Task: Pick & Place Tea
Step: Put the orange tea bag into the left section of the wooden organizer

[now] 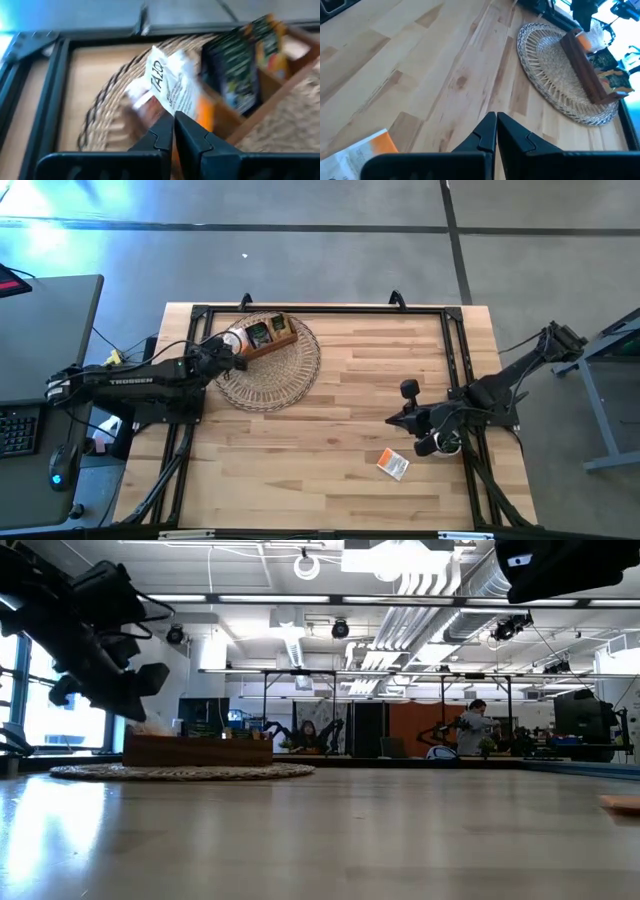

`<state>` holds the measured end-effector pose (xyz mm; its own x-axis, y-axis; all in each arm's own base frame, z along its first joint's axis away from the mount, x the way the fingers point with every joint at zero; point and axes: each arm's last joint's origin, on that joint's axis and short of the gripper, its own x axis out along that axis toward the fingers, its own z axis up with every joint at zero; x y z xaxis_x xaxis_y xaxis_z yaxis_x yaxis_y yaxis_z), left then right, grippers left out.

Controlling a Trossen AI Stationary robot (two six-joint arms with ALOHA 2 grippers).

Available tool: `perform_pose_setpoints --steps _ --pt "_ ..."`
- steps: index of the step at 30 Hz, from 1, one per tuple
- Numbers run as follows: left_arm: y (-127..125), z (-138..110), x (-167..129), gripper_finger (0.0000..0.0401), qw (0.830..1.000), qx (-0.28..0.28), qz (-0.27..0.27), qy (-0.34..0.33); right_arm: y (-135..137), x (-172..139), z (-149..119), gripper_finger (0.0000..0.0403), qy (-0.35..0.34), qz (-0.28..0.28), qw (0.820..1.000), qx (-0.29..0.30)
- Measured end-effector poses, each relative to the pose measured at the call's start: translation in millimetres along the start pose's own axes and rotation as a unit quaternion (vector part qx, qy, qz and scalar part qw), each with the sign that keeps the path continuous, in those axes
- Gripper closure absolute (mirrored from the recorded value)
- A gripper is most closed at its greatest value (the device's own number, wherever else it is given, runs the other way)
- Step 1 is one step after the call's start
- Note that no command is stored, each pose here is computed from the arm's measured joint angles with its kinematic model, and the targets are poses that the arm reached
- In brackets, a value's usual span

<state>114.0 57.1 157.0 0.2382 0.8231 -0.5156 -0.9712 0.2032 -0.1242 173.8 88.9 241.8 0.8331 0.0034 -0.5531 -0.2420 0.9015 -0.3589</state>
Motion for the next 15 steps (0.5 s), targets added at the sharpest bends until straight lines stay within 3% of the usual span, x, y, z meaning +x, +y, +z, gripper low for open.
perform_pose_setpoints --steps 6,15 --pt "-8.8 10.4 -0.8 0.0356 0.998 0.042 -0.025 -0.049 -4.7 1.9 0.6 0.0392 -0.002 0.001 1.000 -0.007" --pt "-4.7 7.8 -0.4 0.0291 0.997 0.062 0.006 -0.050 -9.1 3.6 -0.4 0.0392 0.003 -0.008 1.000 0.000"
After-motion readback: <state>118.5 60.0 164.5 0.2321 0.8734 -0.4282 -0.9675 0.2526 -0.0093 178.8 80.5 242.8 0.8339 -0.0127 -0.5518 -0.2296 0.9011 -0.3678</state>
